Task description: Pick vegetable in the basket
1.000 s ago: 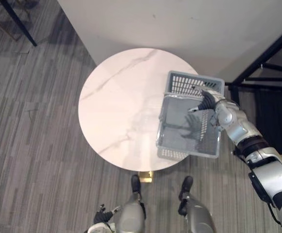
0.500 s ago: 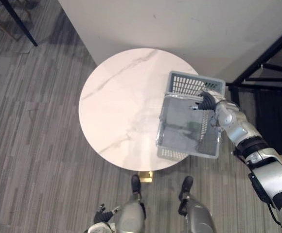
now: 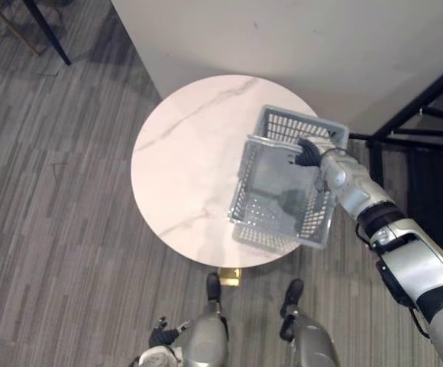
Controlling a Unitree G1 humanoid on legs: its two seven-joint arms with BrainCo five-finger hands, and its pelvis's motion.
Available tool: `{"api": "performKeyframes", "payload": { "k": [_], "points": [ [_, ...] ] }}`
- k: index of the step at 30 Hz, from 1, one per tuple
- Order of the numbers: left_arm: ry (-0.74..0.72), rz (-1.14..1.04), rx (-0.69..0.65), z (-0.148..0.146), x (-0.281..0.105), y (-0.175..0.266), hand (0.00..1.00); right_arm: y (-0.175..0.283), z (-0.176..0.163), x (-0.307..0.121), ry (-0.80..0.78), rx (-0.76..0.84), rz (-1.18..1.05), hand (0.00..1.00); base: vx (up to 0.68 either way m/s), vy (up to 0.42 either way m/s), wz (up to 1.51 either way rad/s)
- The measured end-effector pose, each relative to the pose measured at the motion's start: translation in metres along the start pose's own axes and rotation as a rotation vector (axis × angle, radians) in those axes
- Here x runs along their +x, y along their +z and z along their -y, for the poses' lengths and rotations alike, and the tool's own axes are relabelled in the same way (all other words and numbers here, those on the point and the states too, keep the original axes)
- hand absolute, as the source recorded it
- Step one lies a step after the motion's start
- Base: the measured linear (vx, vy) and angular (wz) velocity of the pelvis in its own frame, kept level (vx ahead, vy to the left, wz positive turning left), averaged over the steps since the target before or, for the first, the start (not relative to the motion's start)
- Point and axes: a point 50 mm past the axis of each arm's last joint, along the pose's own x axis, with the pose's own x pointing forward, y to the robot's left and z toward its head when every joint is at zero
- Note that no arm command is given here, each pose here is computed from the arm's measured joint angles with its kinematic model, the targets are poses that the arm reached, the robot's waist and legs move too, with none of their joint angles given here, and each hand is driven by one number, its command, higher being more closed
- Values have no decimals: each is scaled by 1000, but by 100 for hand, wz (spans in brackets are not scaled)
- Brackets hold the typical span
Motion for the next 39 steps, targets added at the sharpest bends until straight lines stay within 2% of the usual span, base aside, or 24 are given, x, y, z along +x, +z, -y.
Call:
{"api": "performKeyframes", "payload": {
  "k": [10, 15, 20, 27, 31, 35, 39],
  "points": [
    [16, -4, 16, -4, 0, 0, 0, 70, 3, -3, -5, -118, 297, 100, 10, 0, -3],
    [41, -31, 63, -16, -1, -8, 0, 86, -18, -26, 21, -130, 464, 100, 25, 2, -6],
    [45, -72, 117, -21, -6, -23, 0, 66, -54, -65, 150, -108, 527, 100, 26, 6, -20],
    [21, -118, 201, -25, -12, -39, 0, 21, -88, -120, 339, -93, 489, 100, -7, -7, -31],
    [-17, -130, 266, -22, -14, -45, 0, -21, -102, -149, 412, -65, 345, 100, 9, -23, -11],
    [-44, -151, 273, -17, -17, -53, 0, -55, -105, -180, 400, -18, 190, 100, 30, -22, -13],
    [-56, -180, 273, -16, -21, -61, 0, -70, -112, -206, 431, -22, 128, 100, 35, -11, -4]
  ]
}}
